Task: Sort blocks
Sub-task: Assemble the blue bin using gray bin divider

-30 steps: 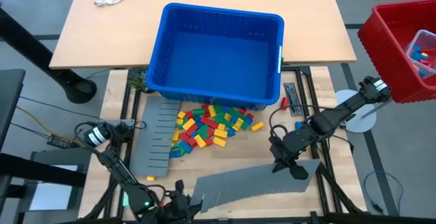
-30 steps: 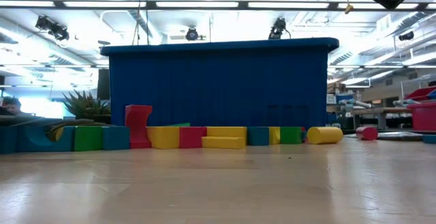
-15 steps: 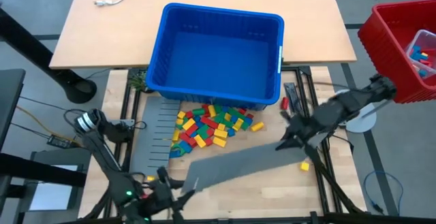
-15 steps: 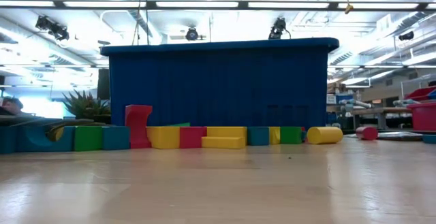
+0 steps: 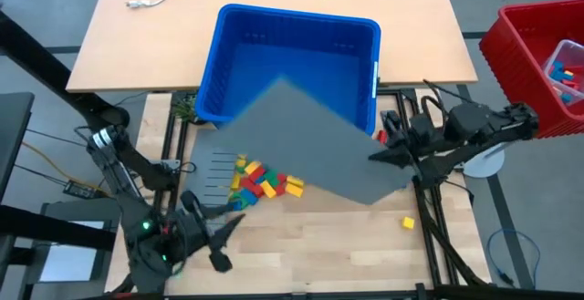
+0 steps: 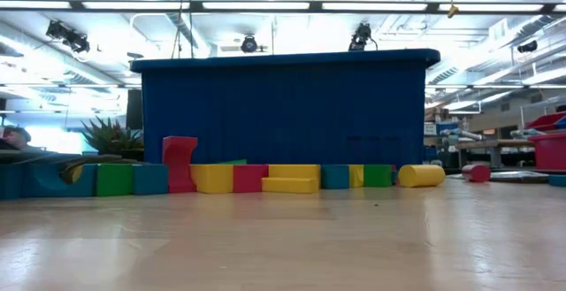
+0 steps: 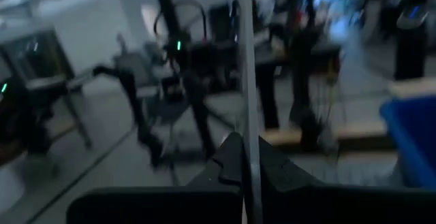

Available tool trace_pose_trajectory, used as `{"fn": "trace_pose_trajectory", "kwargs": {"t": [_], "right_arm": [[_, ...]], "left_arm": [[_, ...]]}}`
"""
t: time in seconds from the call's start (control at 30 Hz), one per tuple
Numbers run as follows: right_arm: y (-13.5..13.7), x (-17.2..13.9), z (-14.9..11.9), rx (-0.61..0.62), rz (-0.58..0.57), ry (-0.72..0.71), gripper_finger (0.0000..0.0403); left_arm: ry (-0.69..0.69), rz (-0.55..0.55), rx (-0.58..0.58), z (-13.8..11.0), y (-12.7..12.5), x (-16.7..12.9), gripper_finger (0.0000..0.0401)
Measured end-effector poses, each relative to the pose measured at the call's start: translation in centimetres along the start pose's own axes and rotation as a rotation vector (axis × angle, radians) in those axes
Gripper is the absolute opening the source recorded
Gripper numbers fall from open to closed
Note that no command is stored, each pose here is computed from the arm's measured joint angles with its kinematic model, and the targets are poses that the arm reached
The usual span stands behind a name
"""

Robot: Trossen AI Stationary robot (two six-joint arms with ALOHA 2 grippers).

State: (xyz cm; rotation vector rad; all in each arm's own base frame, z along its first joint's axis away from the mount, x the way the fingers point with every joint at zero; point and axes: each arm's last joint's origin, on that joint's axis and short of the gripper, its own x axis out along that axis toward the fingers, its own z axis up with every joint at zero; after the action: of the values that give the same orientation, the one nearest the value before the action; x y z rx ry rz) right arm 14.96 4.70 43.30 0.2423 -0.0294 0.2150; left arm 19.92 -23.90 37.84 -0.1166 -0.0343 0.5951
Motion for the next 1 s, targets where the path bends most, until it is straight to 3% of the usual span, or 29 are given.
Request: {"fn": "trace_pose_trajectory", "kwargs": {"t": [0.3, 0.47, 0.77, 1.0], "right_arm": [[-2.3, 1.8, 2.9, -0.113, -0.127, -0.322, 0.0000], [-3.6, 3.0, 3.9, -0.158, -0.116, -0.453, 0.0000], [-5.7, 4.9, 5.0, -0.141, 0.030, -0.658, 0.0000], [-6.4, 5.6, 5.2, -0.161, 0.052, -0.735, 0.0000]], "left_arm": [[0.051, -0.083, -0.018, 4.6, 5.4, 2.9, 0.0173], [0.067, -0.132, -0.056, 6.4, 7.9, 4.4, 0.0192], [0.104, -0.188, -0.059, 6.6, 9.0, 8.2, 0.0193], [0.104, -0.274, -0.056, 6.7, 9.6, 11.6, 0.0193]]}}
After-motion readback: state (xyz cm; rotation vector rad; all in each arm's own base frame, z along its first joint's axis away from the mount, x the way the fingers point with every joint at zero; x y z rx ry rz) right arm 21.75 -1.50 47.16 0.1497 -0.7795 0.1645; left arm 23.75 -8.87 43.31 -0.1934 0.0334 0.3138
